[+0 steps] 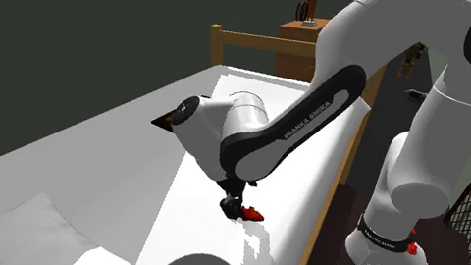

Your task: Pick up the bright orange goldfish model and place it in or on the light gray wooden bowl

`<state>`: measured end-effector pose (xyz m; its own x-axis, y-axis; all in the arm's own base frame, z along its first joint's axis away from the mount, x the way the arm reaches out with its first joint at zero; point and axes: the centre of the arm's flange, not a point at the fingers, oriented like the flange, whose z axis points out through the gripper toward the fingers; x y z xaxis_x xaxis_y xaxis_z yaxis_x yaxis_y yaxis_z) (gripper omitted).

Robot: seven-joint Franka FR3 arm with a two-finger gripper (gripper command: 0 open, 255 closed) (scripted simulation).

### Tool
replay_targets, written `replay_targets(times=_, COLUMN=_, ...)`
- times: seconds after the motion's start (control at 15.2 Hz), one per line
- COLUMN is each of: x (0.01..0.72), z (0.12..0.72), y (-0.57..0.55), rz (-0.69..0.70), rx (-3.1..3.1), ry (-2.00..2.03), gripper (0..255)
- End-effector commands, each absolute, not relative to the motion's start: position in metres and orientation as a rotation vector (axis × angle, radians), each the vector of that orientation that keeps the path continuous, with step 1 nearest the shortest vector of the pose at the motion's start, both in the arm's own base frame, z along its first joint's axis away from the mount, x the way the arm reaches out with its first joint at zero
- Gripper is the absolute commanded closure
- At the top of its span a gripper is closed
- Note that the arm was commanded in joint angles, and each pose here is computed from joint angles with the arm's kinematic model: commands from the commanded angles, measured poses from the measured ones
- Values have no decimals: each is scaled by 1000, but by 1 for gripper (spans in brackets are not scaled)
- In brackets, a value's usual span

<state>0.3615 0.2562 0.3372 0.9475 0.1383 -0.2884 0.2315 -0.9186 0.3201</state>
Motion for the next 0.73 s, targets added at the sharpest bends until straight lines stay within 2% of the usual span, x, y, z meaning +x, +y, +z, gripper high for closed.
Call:
replay_targets(times=0.0, x=359, z=326, y=254, rz=-371, rx=2745, ry=270, gripper=0)
replay_targets(times=0.66, x=356, z=314, y=249, rz=-371, rx=2745, ry=270, gripper=0)
